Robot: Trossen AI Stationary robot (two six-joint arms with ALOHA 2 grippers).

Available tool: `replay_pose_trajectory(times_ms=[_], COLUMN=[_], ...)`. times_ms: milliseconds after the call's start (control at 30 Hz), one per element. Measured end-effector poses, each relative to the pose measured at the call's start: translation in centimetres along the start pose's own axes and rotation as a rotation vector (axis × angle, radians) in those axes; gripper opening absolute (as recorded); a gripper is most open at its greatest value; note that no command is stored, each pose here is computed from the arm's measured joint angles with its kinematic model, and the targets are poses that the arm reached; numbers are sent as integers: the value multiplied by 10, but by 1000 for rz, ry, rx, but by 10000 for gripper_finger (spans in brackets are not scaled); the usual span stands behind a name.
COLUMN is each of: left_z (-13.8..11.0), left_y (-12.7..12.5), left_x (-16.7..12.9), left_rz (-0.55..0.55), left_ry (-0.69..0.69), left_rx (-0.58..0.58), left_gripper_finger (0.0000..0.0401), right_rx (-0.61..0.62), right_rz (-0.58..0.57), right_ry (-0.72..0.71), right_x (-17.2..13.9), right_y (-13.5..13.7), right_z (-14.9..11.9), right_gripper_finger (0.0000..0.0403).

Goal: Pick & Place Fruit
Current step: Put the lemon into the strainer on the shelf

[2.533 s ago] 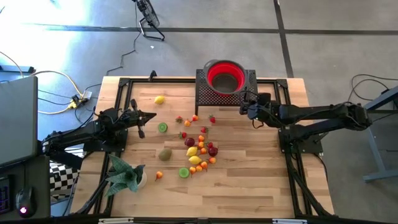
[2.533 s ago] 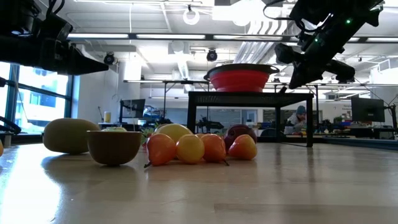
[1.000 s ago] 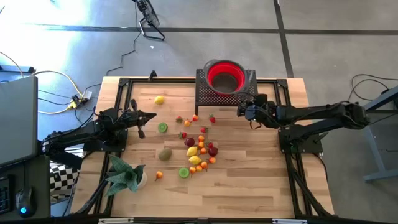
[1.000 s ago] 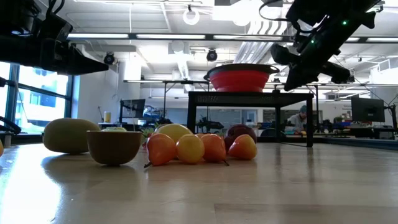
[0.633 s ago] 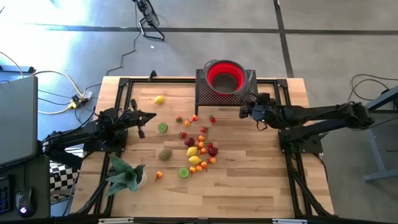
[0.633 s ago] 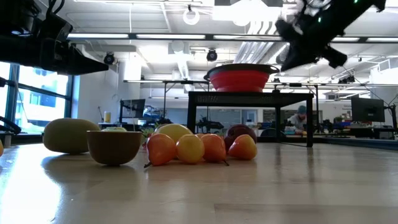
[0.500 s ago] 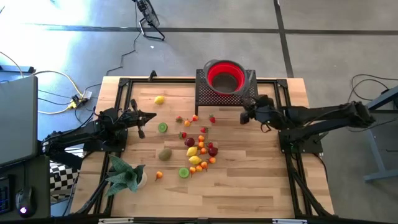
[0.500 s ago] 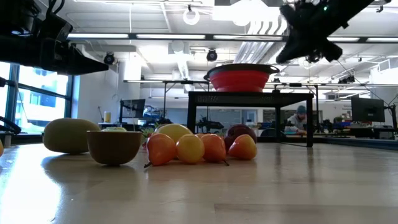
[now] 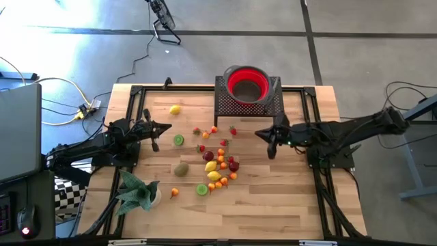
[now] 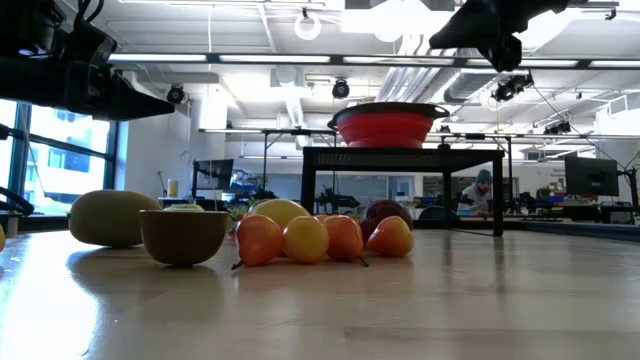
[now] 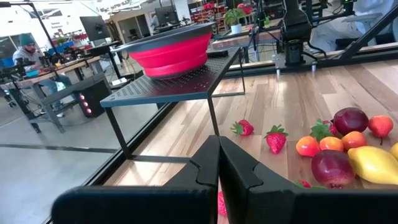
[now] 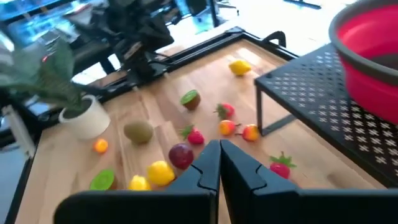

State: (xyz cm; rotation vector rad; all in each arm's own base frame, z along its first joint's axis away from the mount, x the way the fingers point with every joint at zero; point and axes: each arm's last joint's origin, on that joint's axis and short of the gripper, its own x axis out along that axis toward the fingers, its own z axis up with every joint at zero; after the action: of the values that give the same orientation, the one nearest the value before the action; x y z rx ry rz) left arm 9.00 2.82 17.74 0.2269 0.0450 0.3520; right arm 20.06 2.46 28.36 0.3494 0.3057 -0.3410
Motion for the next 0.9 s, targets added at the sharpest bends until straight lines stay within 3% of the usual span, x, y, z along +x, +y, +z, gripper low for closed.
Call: replay_pose_trajectory(times_ms=[467,633,900], left_z=[0,0,0], left_y=[0,0,0], left_x=[0,0,0], left_rz=[-1,0,-4], left_ry=[-1,-1,-3], left_rx=[-15,-105,-114], left_gripper_finger=[0,0,0], right_rx=[-227,-232,-228], right_rz=[30,31,33], right_ry=[10,11,18], right_x=[-1,-1,-1], right_y=[6,6,6], right_z=[-3,-4,-4], right_gripper_finger=[3,3,3])
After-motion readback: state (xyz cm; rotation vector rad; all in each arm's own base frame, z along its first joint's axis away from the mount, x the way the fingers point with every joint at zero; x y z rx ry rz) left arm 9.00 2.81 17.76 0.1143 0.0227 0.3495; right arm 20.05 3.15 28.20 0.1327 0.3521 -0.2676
